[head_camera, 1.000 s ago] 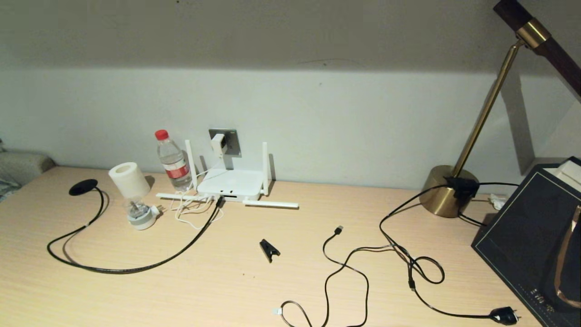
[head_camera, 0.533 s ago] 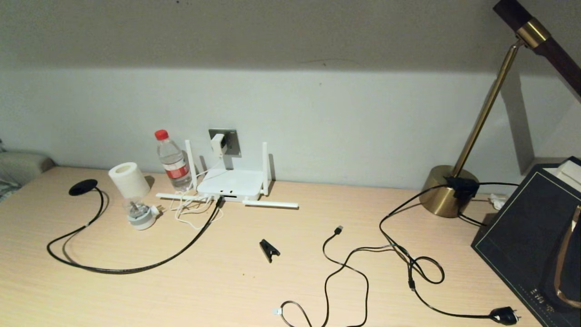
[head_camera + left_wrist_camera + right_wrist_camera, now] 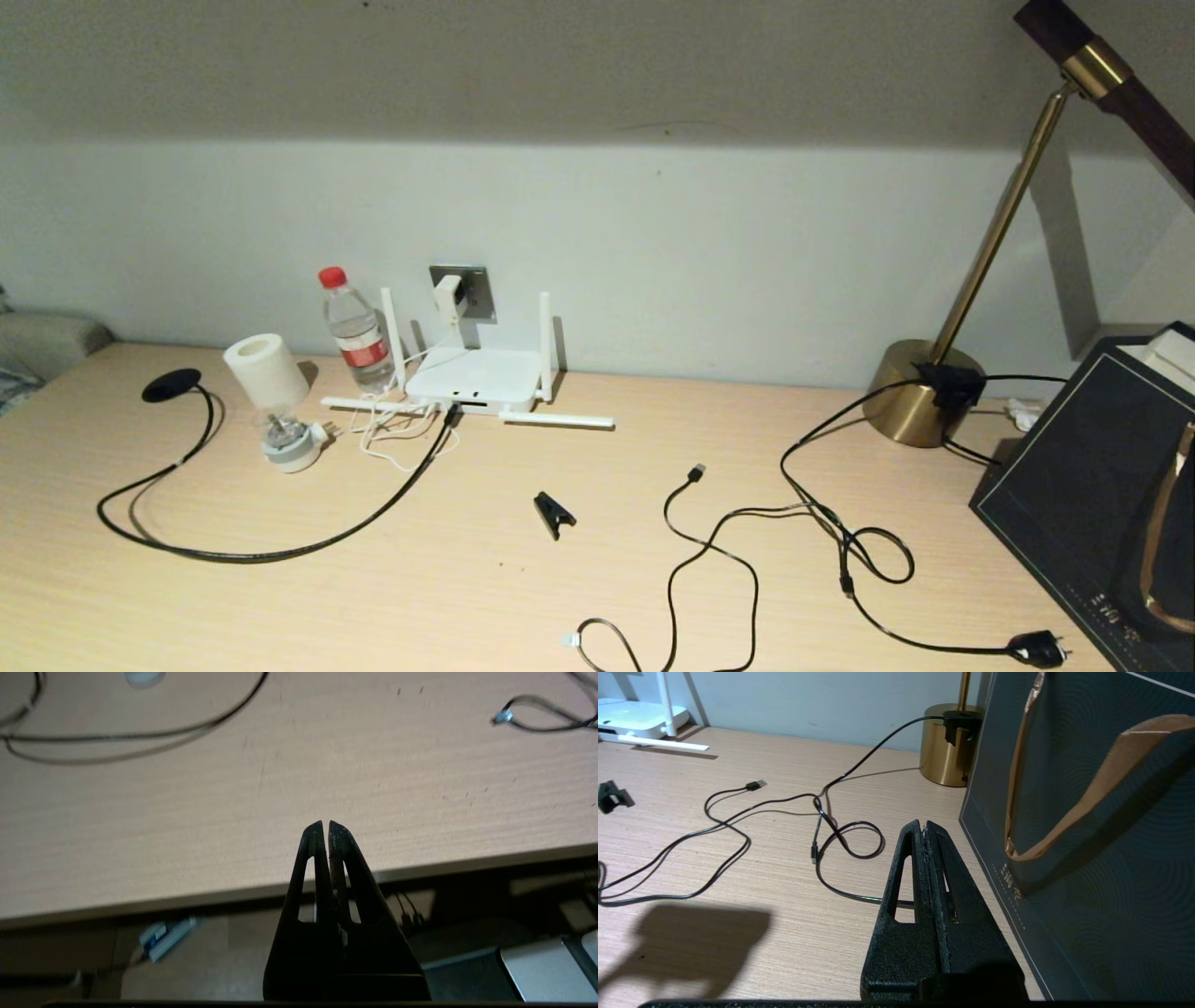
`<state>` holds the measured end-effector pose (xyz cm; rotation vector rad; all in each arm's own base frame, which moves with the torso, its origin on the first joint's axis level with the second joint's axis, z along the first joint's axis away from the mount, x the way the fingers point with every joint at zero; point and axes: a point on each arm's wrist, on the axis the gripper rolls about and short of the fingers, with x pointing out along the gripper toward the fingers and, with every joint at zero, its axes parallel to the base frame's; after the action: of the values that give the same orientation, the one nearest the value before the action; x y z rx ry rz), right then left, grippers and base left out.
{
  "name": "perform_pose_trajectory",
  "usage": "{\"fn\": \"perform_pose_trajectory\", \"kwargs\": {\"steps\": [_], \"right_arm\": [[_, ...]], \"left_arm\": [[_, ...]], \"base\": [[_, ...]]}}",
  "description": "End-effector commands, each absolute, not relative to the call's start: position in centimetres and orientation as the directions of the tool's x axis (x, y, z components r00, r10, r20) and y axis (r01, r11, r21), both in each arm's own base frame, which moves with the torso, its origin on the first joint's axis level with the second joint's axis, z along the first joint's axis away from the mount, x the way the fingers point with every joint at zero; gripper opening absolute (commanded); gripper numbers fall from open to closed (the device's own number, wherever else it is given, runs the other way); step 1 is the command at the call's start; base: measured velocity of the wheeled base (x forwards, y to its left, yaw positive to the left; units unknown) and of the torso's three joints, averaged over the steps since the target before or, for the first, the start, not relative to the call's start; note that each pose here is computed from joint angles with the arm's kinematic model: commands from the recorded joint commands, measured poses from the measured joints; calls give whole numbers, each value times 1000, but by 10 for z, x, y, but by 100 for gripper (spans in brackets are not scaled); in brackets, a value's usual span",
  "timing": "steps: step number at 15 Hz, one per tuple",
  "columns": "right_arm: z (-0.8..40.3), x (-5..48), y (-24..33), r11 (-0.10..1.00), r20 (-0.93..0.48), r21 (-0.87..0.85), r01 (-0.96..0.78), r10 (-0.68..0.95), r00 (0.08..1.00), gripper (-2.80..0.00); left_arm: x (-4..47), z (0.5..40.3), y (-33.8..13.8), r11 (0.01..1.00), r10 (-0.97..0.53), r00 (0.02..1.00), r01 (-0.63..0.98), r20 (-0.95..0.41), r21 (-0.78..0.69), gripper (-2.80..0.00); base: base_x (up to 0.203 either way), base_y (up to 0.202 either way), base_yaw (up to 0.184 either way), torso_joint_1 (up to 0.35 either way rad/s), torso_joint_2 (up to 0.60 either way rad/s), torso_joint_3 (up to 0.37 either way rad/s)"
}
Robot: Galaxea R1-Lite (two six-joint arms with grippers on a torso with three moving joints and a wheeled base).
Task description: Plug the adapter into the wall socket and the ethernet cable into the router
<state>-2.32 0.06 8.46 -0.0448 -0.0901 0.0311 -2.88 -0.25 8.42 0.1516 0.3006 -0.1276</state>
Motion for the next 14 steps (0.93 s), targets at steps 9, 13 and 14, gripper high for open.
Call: {"fn": "perform_pose_trajectory", "kwargs": {"steps": [9,13,14], "right_arm": [[75,-20,1,999,54,-43,-28,31,998,-280],[75,-20,1,999,54,-44,-30,32,998,-280],[75,-20,1,998,51,-50,-31,34,998,-280]], "left_arm": [[-22,75,-1,995,-37,999,36,17,88,-280],[-22,75,0,1000,-11,1000,11,21,-4,-280],[-22,75,0,1000,-12,1000,12,21,-4,-280]], "base": [[0,0,0,0,0,0],[0,0,0,0,0,0],[0,0,0,0,0,0]]}}
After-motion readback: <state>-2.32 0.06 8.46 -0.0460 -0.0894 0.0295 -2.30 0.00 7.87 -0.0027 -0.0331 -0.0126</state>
